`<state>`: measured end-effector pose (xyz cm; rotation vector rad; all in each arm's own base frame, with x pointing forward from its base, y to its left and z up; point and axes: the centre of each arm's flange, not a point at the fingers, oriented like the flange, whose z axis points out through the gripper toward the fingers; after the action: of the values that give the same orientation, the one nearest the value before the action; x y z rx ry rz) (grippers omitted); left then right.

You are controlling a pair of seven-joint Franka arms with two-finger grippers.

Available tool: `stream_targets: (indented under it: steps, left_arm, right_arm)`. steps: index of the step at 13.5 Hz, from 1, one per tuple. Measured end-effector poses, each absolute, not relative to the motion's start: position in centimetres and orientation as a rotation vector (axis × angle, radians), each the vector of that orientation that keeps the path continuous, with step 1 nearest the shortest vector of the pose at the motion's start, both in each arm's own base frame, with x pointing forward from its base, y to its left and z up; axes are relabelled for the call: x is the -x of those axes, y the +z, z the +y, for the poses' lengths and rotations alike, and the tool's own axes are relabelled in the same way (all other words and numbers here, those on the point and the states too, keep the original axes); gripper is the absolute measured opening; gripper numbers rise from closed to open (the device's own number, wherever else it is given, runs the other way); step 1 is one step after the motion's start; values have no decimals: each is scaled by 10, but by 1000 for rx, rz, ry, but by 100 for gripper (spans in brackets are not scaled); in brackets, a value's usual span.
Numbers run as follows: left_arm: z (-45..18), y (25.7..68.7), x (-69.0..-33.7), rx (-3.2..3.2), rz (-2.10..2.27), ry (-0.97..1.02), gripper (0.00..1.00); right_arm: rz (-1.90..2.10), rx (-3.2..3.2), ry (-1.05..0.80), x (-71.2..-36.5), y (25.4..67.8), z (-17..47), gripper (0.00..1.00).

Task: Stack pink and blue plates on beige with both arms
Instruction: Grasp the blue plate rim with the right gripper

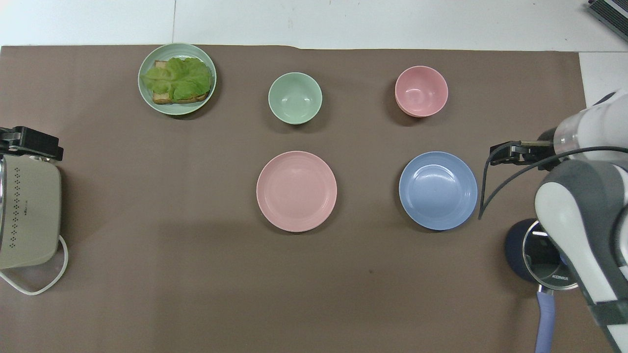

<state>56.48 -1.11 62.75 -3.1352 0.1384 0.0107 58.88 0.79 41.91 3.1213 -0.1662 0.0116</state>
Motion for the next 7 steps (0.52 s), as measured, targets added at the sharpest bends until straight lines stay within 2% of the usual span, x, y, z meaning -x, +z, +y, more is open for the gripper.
stream_targets:
  steps: [4, 7]
  left_arm:
    - [-11, 627, -565, 3135, 139, 11, 100]
    - [-11, 627, -565, 3135, 139, 11, 100]
  right_arm:
    - [-119, -3133, 92, -578, 354, 17, 100]
    - [-40, -3132, 151, -563, 317, -10, 100]
